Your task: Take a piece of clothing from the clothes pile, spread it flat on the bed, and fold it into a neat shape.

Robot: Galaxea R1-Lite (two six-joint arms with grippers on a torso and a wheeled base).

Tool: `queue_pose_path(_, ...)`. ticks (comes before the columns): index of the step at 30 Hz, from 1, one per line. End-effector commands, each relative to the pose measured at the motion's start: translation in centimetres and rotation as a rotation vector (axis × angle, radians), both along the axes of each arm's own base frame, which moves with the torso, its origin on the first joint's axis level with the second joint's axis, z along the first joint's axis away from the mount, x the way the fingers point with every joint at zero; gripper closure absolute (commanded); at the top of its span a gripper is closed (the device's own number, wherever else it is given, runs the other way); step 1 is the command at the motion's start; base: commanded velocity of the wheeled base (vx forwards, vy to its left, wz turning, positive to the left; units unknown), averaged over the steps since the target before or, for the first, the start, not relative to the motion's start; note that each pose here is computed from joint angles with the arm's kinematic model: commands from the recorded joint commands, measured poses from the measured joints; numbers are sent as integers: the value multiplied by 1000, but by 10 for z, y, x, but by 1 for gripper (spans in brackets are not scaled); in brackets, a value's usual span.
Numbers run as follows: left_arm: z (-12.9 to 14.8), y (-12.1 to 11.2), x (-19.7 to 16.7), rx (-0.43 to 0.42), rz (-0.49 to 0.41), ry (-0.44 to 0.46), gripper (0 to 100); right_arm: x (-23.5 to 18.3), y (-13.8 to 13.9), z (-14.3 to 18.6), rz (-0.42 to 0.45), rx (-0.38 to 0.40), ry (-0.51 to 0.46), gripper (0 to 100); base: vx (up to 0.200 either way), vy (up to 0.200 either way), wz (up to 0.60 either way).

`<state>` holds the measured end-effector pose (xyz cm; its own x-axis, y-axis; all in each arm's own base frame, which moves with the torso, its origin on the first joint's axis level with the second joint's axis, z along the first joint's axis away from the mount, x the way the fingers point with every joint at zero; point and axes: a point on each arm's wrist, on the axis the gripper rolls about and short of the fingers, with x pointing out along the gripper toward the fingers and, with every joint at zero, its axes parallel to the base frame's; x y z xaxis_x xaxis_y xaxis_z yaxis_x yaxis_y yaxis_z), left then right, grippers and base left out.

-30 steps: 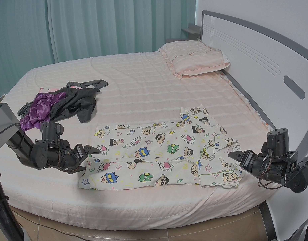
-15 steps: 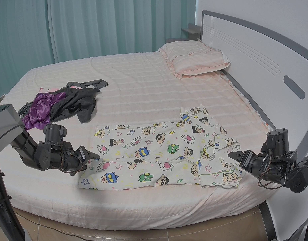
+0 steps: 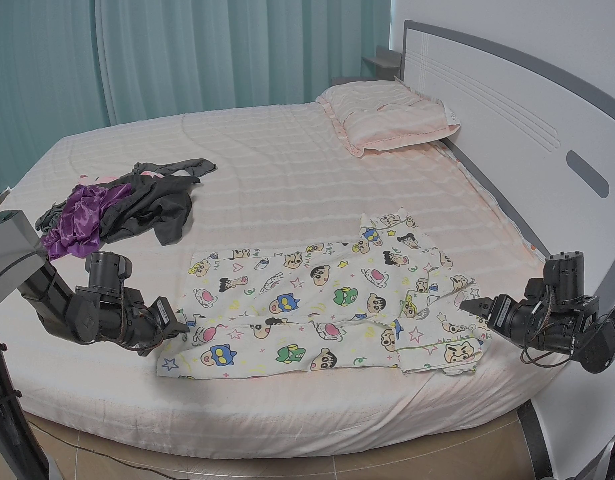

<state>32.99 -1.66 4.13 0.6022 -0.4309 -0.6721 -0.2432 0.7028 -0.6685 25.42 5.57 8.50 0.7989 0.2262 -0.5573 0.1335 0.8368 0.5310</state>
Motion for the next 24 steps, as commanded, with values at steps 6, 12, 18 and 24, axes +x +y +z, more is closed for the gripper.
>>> queue_pose_path(6, 7, -1, -7, -3, 1, -8, 100, 23, -25, -44, 172, -48, 23, 0, 0, 0, 0)
queue_pose_path(12, 7, -1, -7, -5, 0, -10, 100, 35, -24, -58, 261, -50, -10, 0, 0, 0, 0)
queue_pose_path(18, 7, -1, -7, -6, 1, -7, 100, 38, -21, -67, 321, -32, -8, 0, 0, 0, 0)
queue_pose_path(24, 7, -1, -7, -6, -1, -7, 100, 38, -19, -69, 363, -4, -11, 100, 0, 0, 0)
